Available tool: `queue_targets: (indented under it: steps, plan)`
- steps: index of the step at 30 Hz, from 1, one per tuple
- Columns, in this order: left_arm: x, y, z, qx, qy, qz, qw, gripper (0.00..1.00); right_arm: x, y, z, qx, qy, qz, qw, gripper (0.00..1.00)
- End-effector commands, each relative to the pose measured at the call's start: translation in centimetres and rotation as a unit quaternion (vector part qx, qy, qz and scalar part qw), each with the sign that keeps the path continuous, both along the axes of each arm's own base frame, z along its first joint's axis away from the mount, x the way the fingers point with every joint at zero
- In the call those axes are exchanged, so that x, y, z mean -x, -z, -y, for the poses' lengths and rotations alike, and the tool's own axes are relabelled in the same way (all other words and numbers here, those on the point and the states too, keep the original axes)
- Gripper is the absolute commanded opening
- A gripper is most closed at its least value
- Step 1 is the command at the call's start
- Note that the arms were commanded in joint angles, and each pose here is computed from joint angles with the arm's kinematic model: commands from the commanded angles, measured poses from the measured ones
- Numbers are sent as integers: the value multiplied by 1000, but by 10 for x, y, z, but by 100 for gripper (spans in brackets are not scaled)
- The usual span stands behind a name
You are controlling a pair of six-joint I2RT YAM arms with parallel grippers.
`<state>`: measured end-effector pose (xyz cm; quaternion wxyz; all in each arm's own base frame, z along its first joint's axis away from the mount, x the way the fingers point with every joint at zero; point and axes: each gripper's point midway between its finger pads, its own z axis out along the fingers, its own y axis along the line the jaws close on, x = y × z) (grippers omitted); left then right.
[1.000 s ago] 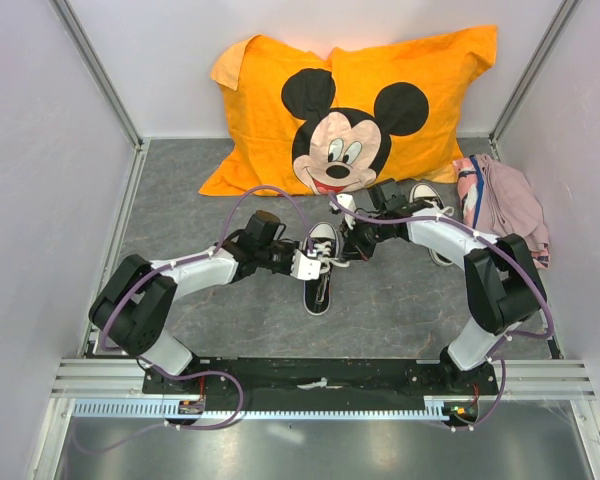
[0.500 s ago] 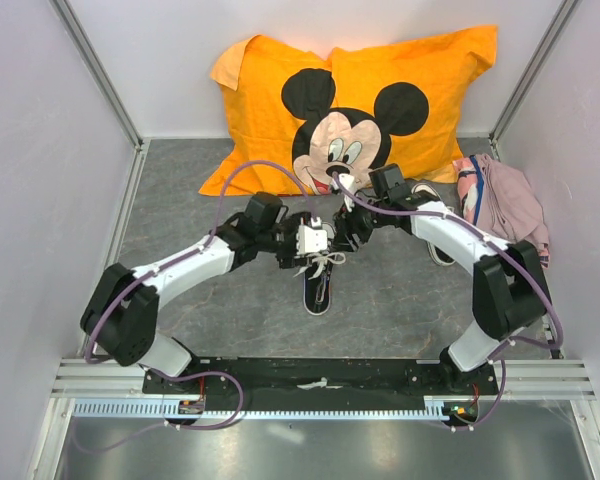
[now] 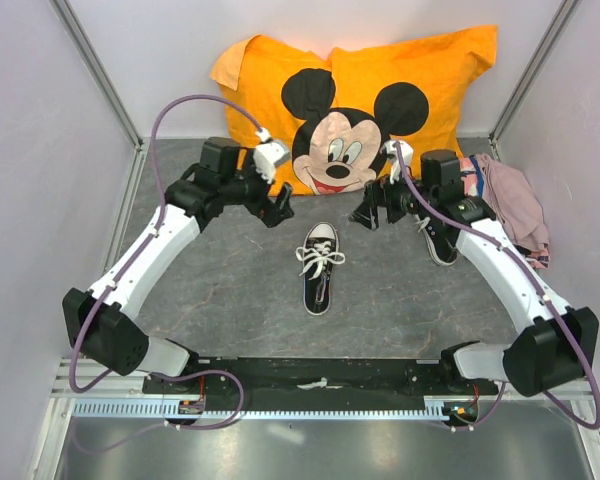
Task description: Tie the shoes
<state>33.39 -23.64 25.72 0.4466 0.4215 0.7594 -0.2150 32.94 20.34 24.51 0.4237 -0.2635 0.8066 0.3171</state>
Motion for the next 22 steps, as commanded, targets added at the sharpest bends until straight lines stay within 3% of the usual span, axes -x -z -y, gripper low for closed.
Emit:
queue_targets:
  steps: [1, 2, 10, 14, 22]
  plan:
    - [13, 33, -32, 51, -134, -179, 973, 99, 16, 31, 17, -8, 89, -80, 993, 98]
    - [19, 47, -36, 51, -157, -207, 964, 99, 25, 45, 21, -4, 99, -98, 990, 98]
    - [57, 118, -78, -4, -237, -232, 943, 99, 67, 123, 40, 9, 156, -189, 969, 98]
    - [73, 134, -89, -17, -245, -231, 941, 99, 79, 133, 43, 9, 146, -185, 972, 98]
    - [70, 130, -94, -12, -260, -217, 941, 99, 90, 138, 38, 33, 124, -169, 977, 98]
